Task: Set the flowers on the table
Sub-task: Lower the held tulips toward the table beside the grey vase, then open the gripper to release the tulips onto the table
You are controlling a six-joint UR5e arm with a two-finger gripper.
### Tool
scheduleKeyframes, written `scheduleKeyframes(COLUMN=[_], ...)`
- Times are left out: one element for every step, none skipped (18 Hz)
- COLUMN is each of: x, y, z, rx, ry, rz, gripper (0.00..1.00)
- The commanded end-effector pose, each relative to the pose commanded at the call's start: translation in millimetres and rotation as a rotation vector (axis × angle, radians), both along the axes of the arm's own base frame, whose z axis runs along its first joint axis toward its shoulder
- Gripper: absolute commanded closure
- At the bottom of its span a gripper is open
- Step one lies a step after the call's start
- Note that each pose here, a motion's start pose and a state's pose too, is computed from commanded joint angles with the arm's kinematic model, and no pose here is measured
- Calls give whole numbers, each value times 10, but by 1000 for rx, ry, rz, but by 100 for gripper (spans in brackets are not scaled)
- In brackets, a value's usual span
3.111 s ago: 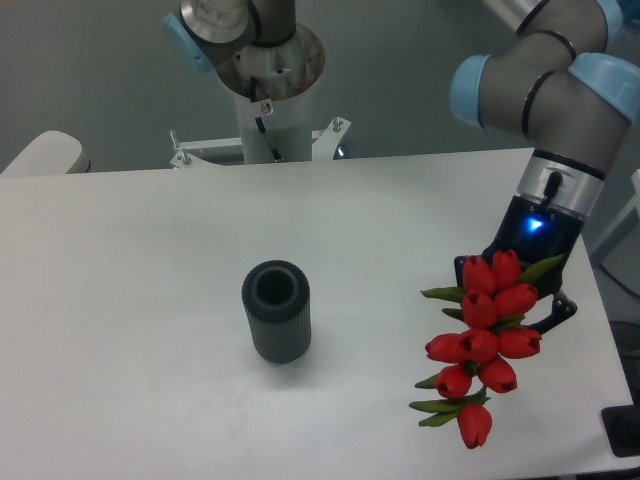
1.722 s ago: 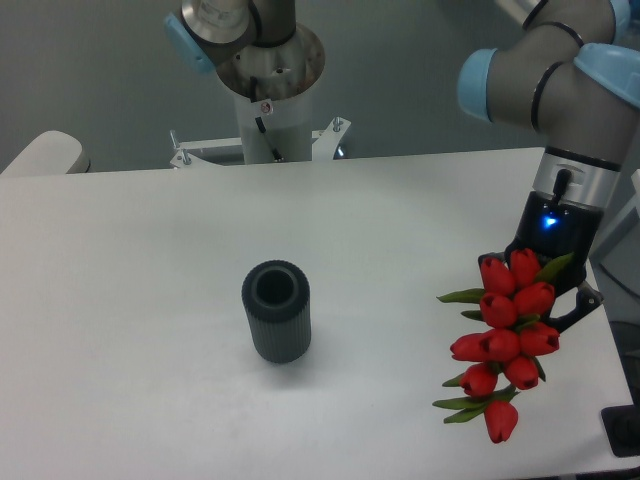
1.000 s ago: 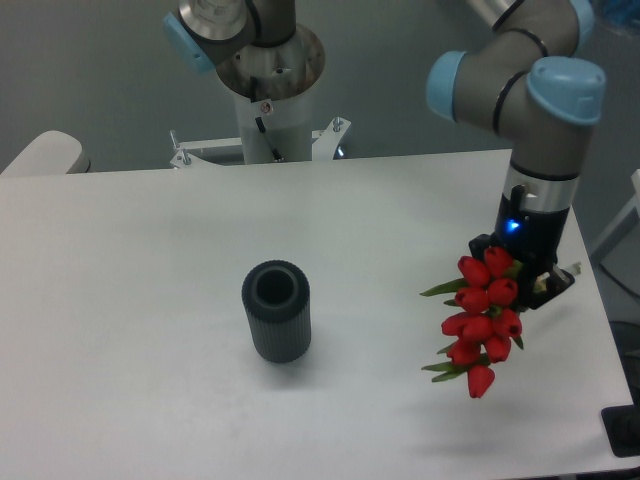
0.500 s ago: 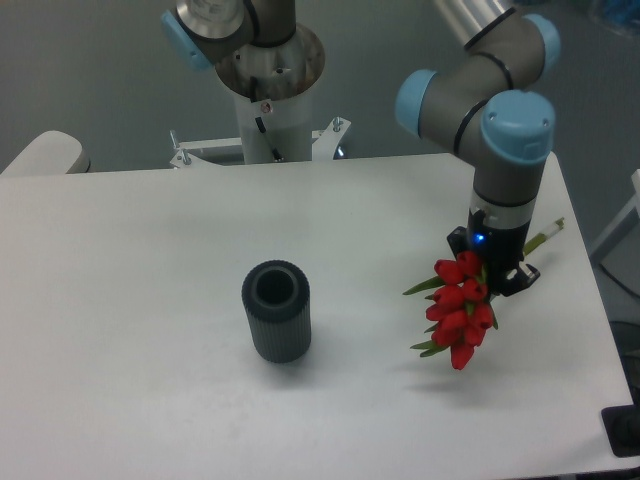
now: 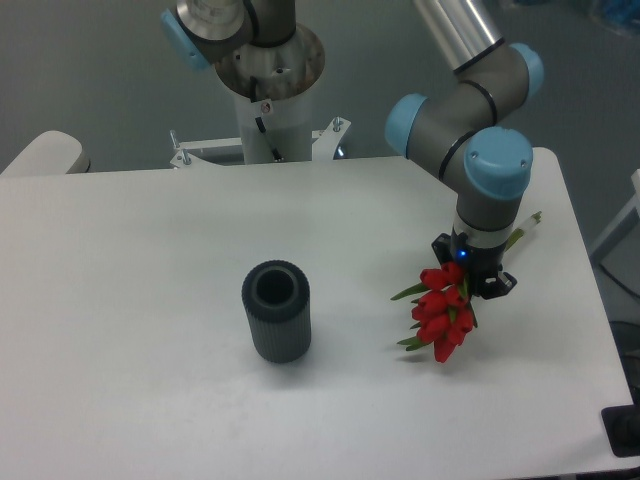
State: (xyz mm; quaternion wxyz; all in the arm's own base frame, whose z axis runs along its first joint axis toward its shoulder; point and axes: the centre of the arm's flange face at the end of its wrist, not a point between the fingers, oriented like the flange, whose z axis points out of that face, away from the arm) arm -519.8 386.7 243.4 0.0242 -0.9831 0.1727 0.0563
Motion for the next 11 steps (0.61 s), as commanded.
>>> scheduleKeyframes(x=[-5, -2, -3, 0, -6, -18, -27, -47, -56, -85, -112], y=[-8, 2, 3, 12, 15, 21, 28, 37, 52, 66, 81], z=[-36, -54, -63, -92, -96, -89, -107, -100, -122, -111, -89], rx=[-3, -2, -3, -5, -3, 1, 5, 10, 12, 16, 22], ry=[-5, -7, -9, -13, -9, 0, 3, 14, 18, 26, 32], rz=[-2, -3, -3, -5, -5, -8, -8, -8, -10, -10, -10], gripper=[72, 72, 71, 70, 69, 68, 65, 59, 50, 35, 26])
